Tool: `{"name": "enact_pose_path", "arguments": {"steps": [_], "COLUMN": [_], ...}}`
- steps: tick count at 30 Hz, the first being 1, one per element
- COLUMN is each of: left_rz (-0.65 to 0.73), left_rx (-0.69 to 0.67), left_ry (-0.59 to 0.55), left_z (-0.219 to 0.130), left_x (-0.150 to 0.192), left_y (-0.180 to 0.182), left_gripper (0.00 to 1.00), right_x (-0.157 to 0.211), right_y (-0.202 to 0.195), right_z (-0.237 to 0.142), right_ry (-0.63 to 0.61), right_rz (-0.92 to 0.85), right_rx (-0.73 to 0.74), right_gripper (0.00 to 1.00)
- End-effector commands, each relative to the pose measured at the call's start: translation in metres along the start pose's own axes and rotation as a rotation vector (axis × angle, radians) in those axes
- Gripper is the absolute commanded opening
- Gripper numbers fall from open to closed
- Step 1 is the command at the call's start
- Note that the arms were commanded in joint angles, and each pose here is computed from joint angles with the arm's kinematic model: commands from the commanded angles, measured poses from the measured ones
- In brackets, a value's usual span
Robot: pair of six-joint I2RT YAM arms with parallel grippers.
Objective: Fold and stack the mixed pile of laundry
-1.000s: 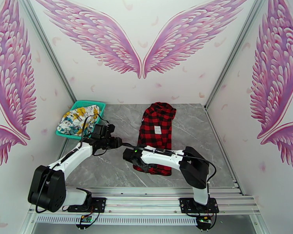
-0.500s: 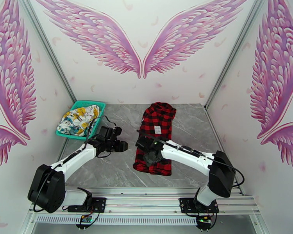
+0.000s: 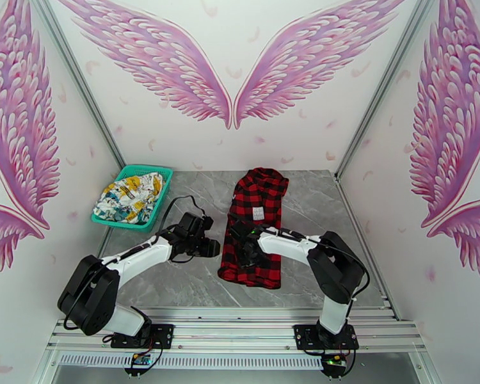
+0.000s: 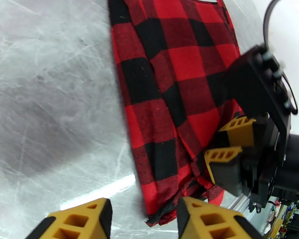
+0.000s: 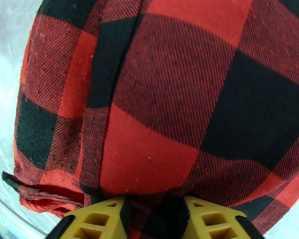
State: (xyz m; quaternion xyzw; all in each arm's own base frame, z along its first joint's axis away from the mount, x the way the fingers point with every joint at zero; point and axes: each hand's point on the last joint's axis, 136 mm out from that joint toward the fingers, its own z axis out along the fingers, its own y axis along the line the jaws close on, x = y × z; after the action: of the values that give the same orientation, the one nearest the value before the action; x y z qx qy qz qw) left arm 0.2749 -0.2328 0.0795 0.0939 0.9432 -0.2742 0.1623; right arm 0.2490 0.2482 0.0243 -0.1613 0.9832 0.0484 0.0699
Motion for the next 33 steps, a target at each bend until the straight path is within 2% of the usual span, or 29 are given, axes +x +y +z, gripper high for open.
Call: {"name": "enact_pose_path", "arguments": {"steps": [1,4,7,12,20,24,28,33], "left_rz": [0.000,0.001,-0.021,-0.060,-0.128,-0.139,-0.141,-0.146], "left_rx": [-0.035,-0.021,-0.013,0.053,0.092,0.115,0.110,0.066], "left_ry": [0.033,0.052,0.063,0.061,0.084,0.105,0.134,0.159], "left_z": [-0.005,-0.009,-0.009,0.001,0.030,0.039,0.046,0.051], "left_x": [0.018,0.030,0.041,0.053,0.071,0.076,0.082,0.095], "left_y": [0.004,-0.004,-0.009,-0.029,-0.037,-0.042,-0.044,-0.039], "left_gripper": [0.53,0.59,0.63,0.70,0.69,0.69,0.62,0.58], "right_x": [0.041,0.035,0.039,0.067,0.096,0.104,0.108,0.112], "right_y": [-0.014,-0.015,-0.027,-0.065,-0.091,-0.089,-0.082,-0.074], "right_z": [-0.007,-0.051,-0.075,-0.069,-0.050,-0.041,-0.032,-0.024], "right_ry": [0.094,-0.008,-0.042,0.009,0.022,0.034,0.052,0.065], "right_rz": [0.015,0.031,0.097,0.271,0.575,0.609,0.630,0.623], "right_rx": [0.037,-0.006,-0.076,-0.153,-0.370,-0.402,-0.444,-0.466], "right_gripper": [0.56,0.70,0.74,0.77,0.70,0.66,0.56,0.46]}}
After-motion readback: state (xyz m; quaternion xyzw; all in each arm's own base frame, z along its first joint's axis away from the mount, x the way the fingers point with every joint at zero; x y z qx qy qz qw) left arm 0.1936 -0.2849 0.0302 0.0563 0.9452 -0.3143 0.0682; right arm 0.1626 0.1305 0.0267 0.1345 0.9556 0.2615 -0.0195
